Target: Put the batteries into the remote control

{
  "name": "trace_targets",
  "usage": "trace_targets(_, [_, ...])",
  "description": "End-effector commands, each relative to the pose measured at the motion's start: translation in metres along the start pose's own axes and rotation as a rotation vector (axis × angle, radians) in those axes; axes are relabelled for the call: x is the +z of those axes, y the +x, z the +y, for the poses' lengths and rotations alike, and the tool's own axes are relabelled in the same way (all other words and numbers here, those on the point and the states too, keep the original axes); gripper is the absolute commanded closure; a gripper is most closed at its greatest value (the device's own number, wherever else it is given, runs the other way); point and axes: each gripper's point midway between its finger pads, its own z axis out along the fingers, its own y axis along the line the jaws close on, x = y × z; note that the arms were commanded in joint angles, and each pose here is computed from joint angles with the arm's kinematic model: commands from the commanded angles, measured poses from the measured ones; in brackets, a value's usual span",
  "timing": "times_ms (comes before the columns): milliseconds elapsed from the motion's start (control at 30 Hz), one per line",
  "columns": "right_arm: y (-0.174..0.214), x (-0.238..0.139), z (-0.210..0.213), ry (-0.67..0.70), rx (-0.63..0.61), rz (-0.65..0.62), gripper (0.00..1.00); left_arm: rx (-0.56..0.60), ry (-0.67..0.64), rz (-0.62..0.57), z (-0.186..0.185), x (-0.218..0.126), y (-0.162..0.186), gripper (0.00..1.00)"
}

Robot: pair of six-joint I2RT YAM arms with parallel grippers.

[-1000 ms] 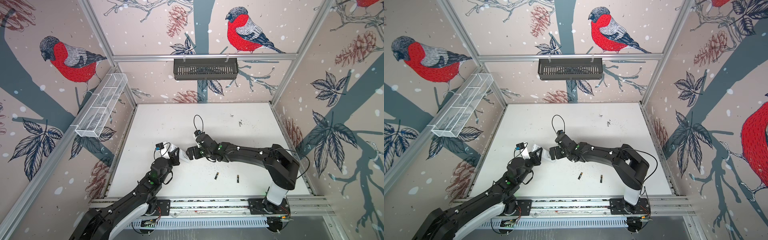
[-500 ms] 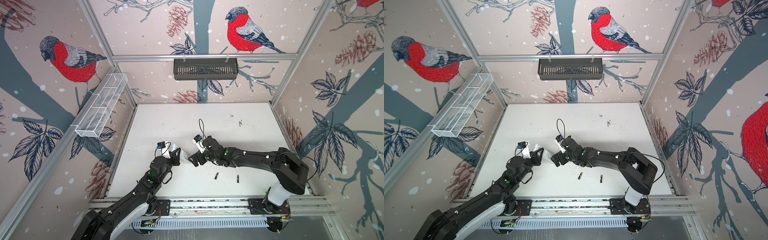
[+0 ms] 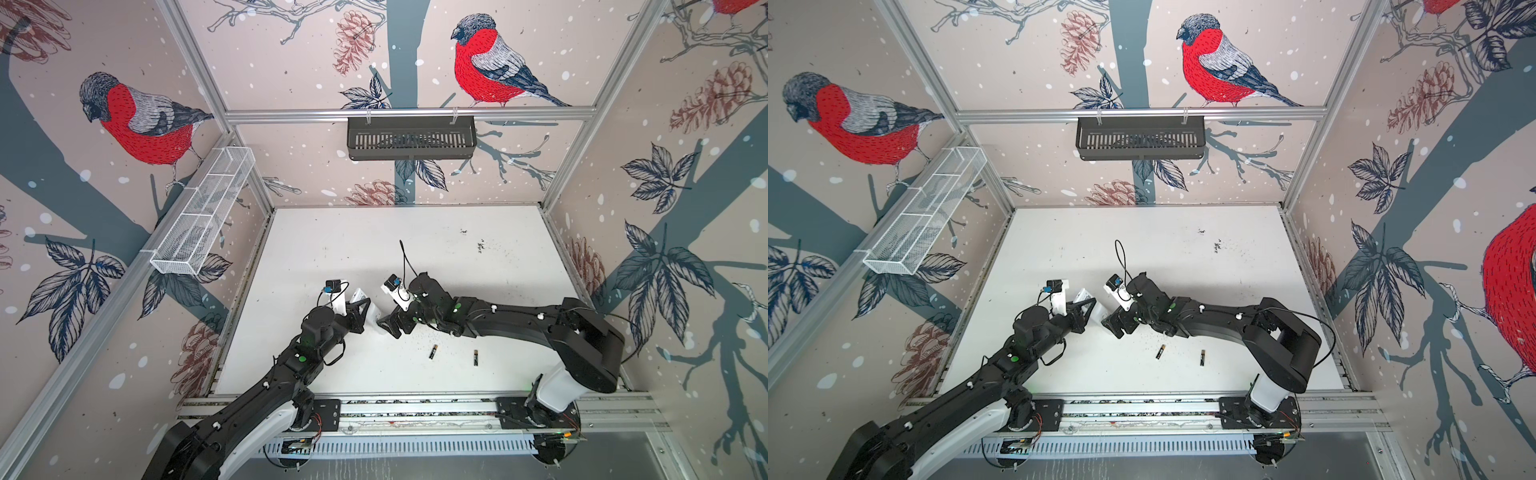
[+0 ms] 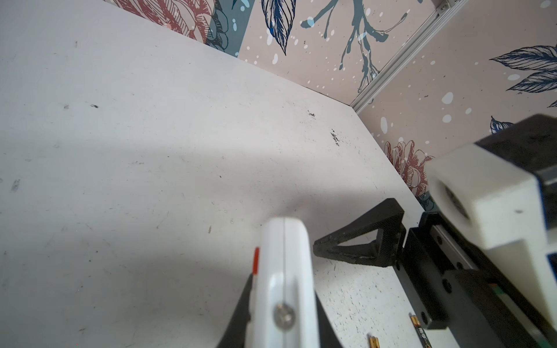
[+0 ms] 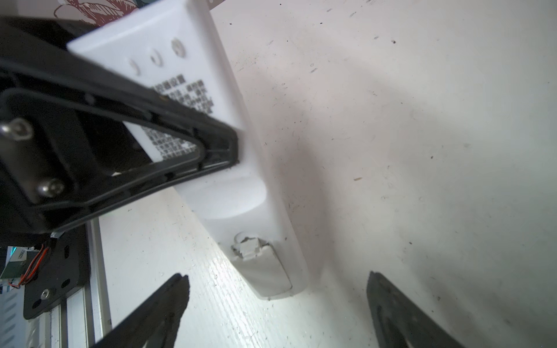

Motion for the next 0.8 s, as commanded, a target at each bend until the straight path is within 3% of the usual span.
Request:
trace_targets(0, [-0.001, 0.003, 0.007, -0.029, -0.029, -0.011, 0.06, 0.008, 0.041, 0.005, -0.010, 0.001, -0.004, 1.00])
trace_targets(233, [0.004, 0.009, 0.005, -0.005, -0.031, -0.004, 0.14, 0.011, 0.069, 0.014, -0.018, 0.002, -0.010, 1.00])
trace_targets(367, [0.006, 0.010, 0.002, 0.008, -0.032, 0.007, 0.29, 0.014, 0.082, 0.036, -0.021, 0.004, -0.008, 1.00])
trace_targets(767, [0.011, 0.007, 0.009, -0.052, -0.054, 0.013, 0.56, 0.007, 0.121, 0.057, -0.028, 0.006, -0.004, 1.00])
